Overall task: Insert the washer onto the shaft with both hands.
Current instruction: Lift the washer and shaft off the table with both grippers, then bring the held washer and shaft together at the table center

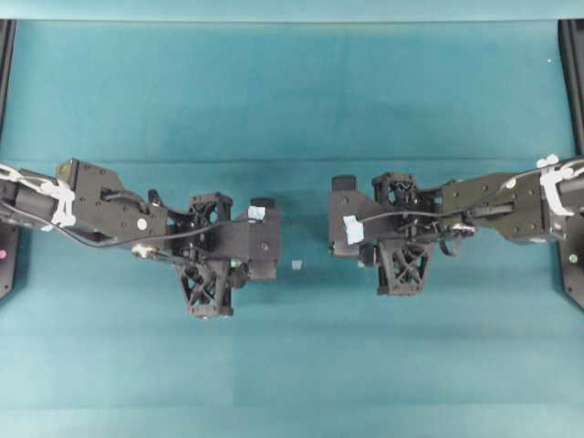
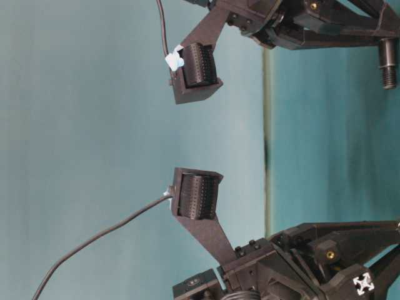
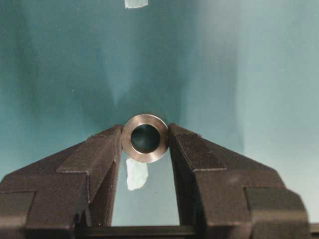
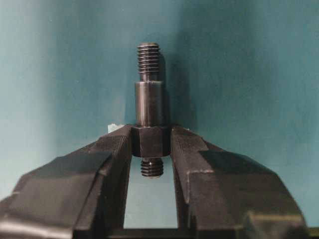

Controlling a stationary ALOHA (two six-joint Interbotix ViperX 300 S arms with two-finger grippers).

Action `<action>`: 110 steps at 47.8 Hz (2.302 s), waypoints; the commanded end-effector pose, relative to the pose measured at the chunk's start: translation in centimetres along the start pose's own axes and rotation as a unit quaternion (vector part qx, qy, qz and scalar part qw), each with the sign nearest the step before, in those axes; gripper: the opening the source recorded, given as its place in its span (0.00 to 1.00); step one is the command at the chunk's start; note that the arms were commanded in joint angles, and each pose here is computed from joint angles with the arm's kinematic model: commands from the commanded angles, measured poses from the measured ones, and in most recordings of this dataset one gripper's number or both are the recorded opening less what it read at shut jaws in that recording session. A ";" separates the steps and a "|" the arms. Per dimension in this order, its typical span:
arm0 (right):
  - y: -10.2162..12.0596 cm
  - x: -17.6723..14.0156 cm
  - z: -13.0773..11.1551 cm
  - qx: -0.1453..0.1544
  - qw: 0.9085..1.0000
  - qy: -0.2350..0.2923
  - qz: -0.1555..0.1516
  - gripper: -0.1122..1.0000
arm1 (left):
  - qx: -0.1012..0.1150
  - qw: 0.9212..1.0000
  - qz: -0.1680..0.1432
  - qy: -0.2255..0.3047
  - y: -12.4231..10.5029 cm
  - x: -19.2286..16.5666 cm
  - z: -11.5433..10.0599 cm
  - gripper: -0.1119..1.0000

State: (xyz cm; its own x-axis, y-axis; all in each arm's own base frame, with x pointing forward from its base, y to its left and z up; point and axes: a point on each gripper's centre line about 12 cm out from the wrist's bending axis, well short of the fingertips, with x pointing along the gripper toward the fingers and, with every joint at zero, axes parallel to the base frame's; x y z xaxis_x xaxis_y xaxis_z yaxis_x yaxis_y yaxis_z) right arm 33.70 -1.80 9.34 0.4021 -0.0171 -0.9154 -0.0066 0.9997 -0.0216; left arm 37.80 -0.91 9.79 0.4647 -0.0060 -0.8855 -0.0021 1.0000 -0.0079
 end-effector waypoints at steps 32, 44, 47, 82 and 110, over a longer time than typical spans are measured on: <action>-0.1 -0.2 0.4 0.000 1.000 -0.007 -0.001 0.09 | 0.001 1.000 0.000 -0.010 -0.1 -0.5 0.4 0.42; -0.1 -1.2 0.9 0.001 1.000 -0.027 -0.002 0.09 | -0.001 1.000 0.000 -0.027 0.1 -1.6 0.9 0.42; -0.1 -1.6 1.1 0.001 0.999 -0.038 -0.003 0.09 | -0.007 0.999 0.002 -0.035 0.4 -2.0 1.0 0.42; 0.3 -5.2 -0.2 0.081 0.973 -0.214 0.005 0.09 | -0.019 0.973 -0.003 -0.228 0.9 -6.1 1.2 0.42; 2.3 -5.5 -0.8 0.110 0.953 -0.278 0.039 0.09 | -0.088 0.923 -0.031 -0.374 1.5 -7.8 2.0 0.42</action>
State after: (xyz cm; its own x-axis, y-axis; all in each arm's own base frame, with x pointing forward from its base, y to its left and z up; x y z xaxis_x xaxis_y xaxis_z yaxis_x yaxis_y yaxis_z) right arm 30.47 0.34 13.43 0.8085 0.0016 -0.5884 0.1138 0.9807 0.1590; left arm 35.63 0.71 17.02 0.9383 0.0126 -0.3456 -0.0778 0.9814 -0.1754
